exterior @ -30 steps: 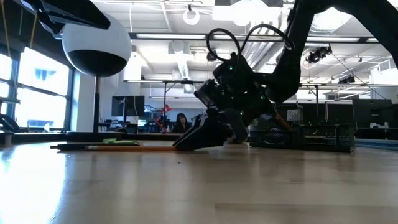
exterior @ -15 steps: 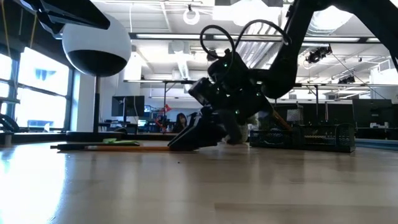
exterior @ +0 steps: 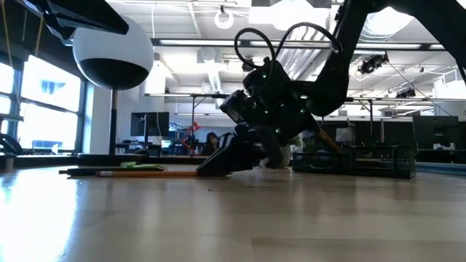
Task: Pick and place office supplies into organizer
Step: Put the orange pencil into the desk organizer
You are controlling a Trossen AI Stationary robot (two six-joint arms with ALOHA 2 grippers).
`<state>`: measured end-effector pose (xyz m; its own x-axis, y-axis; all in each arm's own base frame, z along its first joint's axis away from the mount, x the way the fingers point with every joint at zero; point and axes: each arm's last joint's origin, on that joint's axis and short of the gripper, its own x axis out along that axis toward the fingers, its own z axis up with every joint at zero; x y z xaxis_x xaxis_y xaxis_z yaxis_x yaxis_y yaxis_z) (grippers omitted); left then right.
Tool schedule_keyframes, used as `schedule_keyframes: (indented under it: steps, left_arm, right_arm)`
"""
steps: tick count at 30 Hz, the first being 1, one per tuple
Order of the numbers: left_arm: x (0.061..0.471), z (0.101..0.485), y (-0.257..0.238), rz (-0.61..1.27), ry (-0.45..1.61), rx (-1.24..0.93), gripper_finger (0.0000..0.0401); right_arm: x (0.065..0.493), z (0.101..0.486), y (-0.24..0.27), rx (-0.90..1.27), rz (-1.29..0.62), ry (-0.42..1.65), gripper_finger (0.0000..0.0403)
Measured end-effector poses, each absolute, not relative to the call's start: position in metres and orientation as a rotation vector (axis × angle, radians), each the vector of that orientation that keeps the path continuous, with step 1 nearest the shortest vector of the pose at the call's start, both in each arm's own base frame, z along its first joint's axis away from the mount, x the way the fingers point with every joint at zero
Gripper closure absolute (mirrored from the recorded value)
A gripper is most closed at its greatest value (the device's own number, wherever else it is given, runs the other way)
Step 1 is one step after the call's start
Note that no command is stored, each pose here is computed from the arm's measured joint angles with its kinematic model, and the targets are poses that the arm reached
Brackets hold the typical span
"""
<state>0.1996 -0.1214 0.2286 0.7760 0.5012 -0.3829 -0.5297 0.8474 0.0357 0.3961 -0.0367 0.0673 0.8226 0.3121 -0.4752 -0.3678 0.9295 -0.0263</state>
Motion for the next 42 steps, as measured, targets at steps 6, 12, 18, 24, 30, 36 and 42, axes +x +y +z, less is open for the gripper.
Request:
schedule_keyframes:
  steps: [6, 12, 18, 24, 30, 36, 42]
  left_arm:
    - [0.199, 0.229, -0.121, 0.554, 0.399, -0.056, 0.04]
    - [0.199, 0.228, -0.122, 0.548, 0.407, -0.054, 0.04]
    - [0.2, 0.23, -0.122, 0.54, 0.4, -0.068, 0.04]
    - [0.202, 0.232, -0.123, 0.534, 0.374, -0.079, 0.04]
    - [0.206, 0.237, -0.124, 0.559, 0.32, -0.051, 0.04]
    - [0.22, 0.24, -0.115, 0.694, 0.217, -0.046, 0.035]
    - [0.243, 0.234, -0.099, 0.748, 0.201, -0.081, 0.0257]
  right_arm:
    - [0.392, 0.097, -0.044, -0.077, 0.381, 0.463, 0.0394]
    - [0.385, 0.142, -0.051, -0.101, 0.357, 0.421, 0.0384]
    - [0.362, 0.202, -0.049, -0.187, 0.255, 0.427, 0.0396]
    - [0.329, 0.269, -0.048, -0.246, 0.118, 0.318, 0.0392]
    - [0.296, 0.316, -0.04, -0.236, 0.091, 0.174, 0.0395]
    - [0.284, 0.327, -0.021, -0.205, 0.159, 0.136, 0.0393]
    - [0.284, 0.327, -0.008, -0.165, 0.198, 0.141, 0.0393]
